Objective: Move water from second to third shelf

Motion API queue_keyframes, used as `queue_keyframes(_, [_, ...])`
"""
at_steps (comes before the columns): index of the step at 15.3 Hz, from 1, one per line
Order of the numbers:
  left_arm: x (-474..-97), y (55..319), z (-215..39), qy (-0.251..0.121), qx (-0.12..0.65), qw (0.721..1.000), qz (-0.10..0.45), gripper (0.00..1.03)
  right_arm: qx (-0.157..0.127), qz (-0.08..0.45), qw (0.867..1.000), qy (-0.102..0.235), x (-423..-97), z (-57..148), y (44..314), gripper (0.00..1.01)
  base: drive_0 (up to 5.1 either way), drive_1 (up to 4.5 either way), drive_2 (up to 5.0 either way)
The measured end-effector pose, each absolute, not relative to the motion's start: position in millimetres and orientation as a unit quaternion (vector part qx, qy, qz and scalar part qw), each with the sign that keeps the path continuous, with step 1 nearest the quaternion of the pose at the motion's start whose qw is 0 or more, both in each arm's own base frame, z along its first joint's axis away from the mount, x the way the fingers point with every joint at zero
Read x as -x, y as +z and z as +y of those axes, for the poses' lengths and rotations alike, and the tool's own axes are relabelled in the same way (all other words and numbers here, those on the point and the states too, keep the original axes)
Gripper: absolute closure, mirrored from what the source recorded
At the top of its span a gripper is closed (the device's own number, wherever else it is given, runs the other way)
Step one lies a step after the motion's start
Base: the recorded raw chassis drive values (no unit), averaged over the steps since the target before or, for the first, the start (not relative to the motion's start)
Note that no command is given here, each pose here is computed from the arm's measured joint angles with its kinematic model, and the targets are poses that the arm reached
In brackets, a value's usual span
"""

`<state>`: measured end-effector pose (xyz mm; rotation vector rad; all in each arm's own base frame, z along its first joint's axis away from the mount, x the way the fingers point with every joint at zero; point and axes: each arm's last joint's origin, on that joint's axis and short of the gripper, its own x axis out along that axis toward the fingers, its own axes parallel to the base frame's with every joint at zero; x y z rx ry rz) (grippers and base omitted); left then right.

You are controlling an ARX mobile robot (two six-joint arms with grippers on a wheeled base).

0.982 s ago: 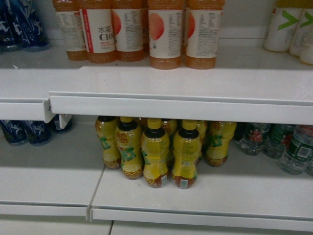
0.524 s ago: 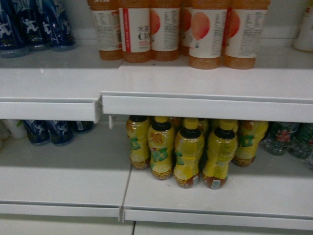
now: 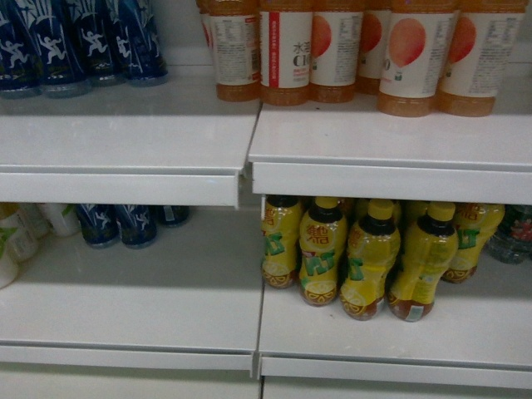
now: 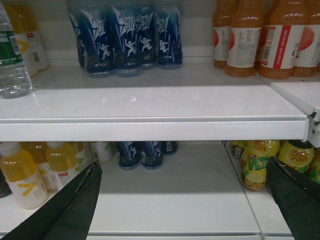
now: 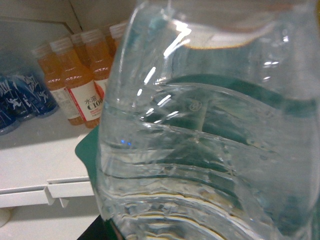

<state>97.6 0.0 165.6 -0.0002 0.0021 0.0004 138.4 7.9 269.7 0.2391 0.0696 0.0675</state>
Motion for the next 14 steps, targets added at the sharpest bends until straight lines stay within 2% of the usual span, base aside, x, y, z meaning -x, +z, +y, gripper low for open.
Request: queue_keyframes(14, [-97.6,165.6,0.0,0.0,0.0,1.0,0.001,0.05,-0.119,0.033,0.992,0.034,-138.2,7.9,270.1,0.59,-4.6,2.22,2.2])
